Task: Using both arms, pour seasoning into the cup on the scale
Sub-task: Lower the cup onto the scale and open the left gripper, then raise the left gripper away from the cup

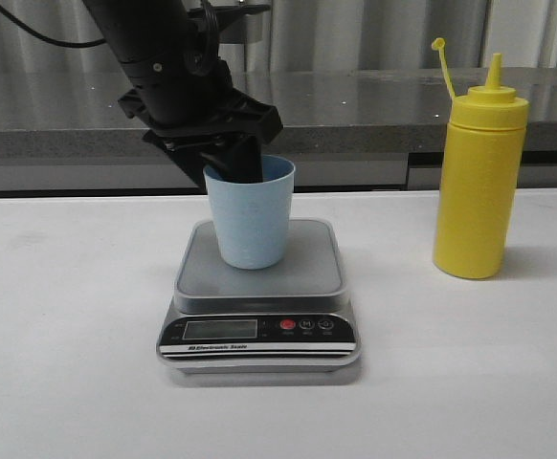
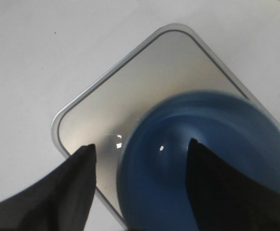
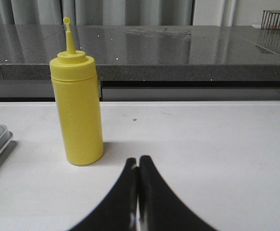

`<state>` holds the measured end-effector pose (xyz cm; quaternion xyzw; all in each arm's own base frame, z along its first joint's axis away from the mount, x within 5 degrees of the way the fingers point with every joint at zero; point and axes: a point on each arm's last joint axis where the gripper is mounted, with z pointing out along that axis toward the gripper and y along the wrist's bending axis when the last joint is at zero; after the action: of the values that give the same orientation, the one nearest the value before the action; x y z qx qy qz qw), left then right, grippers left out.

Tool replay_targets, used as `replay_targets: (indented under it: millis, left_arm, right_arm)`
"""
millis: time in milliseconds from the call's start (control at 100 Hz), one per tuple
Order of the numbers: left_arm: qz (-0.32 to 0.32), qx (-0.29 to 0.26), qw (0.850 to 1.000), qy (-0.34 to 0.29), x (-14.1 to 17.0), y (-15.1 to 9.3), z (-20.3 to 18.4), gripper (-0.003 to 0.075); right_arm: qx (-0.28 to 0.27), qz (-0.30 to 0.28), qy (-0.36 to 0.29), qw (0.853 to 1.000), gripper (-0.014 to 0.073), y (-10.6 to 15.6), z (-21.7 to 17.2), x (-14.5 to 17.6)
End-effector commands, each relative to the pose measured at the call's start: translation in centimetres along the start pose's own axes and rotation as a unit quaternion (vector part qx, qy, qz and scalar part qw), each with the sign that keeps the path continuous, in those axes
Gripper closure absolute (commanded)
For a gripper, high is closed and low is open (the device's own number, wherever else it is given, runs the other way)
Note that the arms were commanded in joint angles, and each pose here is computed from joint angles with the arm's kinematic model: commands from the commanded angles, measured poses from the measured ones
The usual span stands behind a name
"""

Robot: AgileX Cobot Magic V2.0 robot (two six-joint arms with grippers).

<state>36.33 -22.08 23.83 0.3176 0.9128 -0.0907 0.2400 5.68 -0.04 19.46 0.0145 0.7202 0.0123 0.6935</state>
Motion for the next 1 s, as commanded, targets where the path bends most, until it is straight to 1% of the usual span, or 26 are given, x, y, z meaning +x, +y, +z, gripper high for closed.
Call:
replay_targets:
  millis: [0,200,270,320,400,580,610,840,940,990]
  left_arm:
    - [0.002,-0.008,0.997,-0.078,-2.0,-0.1,-3.8,0.0300]
    - [0.003,-0.011,0.994,-0.105,-2.3,-0.3,-6.2,0.0302]
    - [0.004,-0.012,0.994,-0.113,-2.4,-0.4,-7.2,0.0331]
    - [0.004,-0.013,0.992,-0.122,-2.4,-0.5,-8.1,0.0377]
    - [0.006,-0.013,0.991,-0.132,-2.4,-0.6,-9.4,0.0479]
    - [0.008,-0.009,0.993,-0.121,-1.8,-0.9,-11.5,0.0718]
    - [0.009,-0.009,0.993,-0.120,-1.7,-0.9,-11.8,0.0741]
    - [-0.003,-0.009,0.991,-0.133,-0.9,-0.7,-13.2,0.0741]
    - [-0.038,-0.012,0.988,-0.148,0.1,0.2,-13.8,0.0741]
    - [-0.053,-0.021,0.986,-0.155,1.0,1.0,-14.2,0.0741]
  right_arm:
    - [-0.005,-0.008,-0.056,0.998,0.0664,0.1,-0.3,-1.4]
    - [-0.005,-0.008,-0.056,0.998,0.0664,0.1,-0.3,-1.4]
    - [-0.005,-0.008,-0.056,0.998,0.0664,0.1,-0.3,-1.4]
    - [-0.005,-0.008,-0.056,0.998,0.0664,0.1,-0.3,-1.4]
    - [-0.005,-0.008,-0.056,0.998,0.0664,0.1,-0.3,-1.4]
    - [-0.005,-0.008,-0.056,0.998,0.0664,0.1,-0.3,-1.4]
    - [-0.005,-0.008,-0.056,0.998,0.0664,0.1,-0.3,-1.4]
    - [-0.005,-0.008,-0.056,0.998,0.0664,0.1,-0.3,-1.4]
    - [-0.005,-0.008,-0.056,0.998,0.0664,0.1,-0.3,-1.4]
    - [-0.005,-0.008,-0.056,0.998,0.0664,0.1,-0.3,-1.4]
